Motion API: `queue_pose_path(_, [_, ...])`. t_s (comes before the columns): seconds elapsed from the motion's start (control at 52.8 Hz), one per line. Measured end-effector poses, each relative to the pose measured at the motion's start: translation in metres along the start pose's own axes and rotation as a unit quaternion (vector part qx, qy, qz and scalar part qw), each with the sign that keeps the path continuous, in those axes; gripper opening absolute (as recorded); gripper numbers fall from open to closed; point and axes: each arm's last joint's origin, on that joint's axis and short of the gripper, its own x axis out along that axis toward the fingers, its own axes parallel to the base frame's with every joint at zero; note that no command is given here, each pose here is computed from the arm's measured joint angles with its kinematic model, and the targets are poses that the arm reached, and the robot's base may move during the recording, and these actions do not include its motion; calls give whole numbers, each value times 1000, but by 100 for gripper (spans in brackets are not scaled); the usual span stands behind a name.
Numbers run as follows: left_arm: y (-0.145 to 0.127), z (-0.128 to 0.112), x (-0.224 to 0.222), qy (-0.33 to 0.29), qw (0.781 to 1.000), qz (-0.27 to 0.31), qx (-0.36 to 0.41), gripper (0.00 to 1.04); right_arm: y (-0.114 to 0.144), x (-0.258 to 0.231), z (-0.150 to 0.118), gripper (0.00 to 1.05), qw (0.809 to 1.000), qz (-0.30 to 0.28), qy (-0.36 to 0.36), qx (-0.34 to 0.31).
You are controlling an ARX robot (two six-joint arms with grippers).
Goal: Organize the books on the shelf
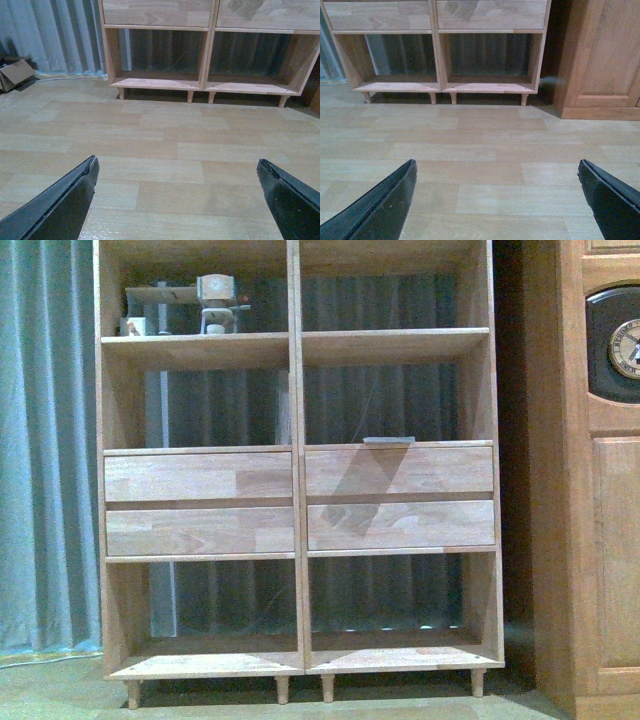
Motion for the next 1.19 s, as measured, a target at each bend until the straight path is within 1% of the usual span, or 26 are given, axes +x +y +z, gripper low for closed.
queue_pose_path(1.193, [0,0,0,0,1000,0,0,98,0,0,0,98,1000,0,0,0])
